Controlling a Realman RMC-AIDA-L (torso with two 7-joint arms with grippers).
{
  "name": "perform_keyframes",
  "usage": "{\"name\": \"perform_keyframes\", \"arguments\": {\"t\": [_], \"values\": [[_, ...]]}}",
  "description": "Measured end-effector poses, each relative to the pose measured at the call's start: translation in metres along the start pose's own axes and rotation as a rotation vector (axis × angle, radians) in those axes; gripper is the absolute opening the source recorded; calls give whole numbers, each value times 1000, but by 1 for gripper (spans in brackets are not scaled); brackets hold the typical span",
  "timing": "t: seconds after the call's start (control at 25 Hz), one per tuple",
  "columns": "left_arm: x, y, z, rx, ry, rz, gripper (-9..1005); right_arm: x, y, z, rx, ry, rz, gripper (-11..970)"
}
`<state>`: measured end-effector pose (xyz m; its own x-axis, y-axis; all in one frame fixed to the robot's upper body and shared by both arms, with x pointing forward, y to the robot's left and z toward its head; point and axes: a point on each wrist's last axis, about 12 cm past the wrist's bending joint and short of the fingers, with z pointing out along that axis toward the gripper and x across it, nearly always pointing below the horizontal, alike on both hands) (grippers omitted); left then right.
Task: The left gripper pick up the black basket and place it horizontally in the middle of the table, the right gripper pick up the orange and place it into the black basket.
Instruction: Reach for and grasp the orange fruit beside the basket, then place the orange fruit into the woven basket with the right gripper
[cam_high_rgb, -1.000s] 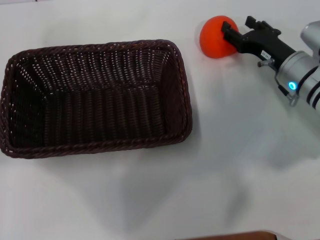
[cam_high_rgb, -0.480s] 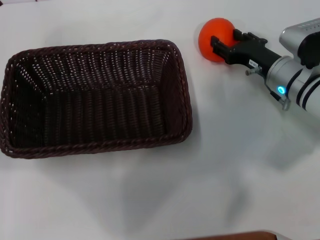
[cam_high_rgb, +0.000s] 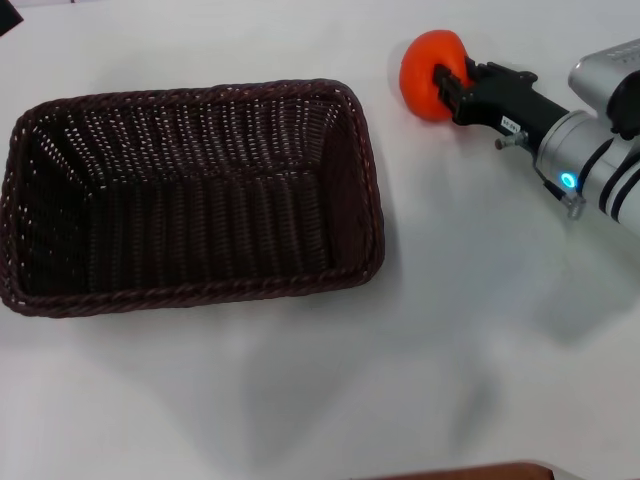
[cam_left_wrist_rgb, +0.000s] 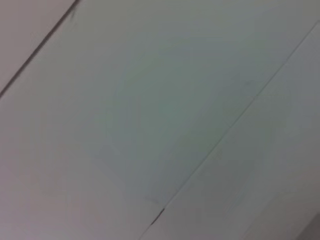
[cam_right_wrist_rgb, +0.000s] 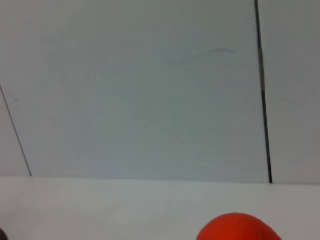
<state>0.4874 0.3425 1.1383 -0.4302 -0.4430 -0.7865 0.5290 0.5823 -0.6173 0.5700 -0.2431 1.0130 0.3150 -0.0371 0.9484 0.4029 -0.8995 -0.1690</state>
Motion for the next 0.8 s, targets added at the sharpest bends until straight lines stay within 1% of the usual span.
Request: {"name": "perform_keyframes", "arguments": {"t": [0.16, 0.28, 0.4, 0.44, 0.52, 0.6, 0.68, 0.8], "values": [[4, -1, -3, 23, -26, 19, 903, 5, -2, -4, 31, 58, 7, 422], [7, 2, -8, 24, -67, 13, 902, 12, -4, -13, 78, 149, 11, 347], [12, 6, -13, 13, -97, 18, 902, 24, -13, -32, 179, 319, 5, 266], [14, 7, -13, 9, -102, 20, 902, 28, -16, -39, 216, 374, -4, 258], [18, 9, -14, 6, -112, 27, 902, 38, -26, -54, 322, 497, -48, 242], [21, 11, -14, 7, -125, 40, 902, 43, -38, -65, 429, 581, -105, 225], [24, 13, -14, 4, -144, 50, 902, 46, -48, -69, 520, 609, -143, 208], [29, 16, -15, -2, -165, 61, 902, 46, -59, -62, 600, 566, -179, 181]]}}
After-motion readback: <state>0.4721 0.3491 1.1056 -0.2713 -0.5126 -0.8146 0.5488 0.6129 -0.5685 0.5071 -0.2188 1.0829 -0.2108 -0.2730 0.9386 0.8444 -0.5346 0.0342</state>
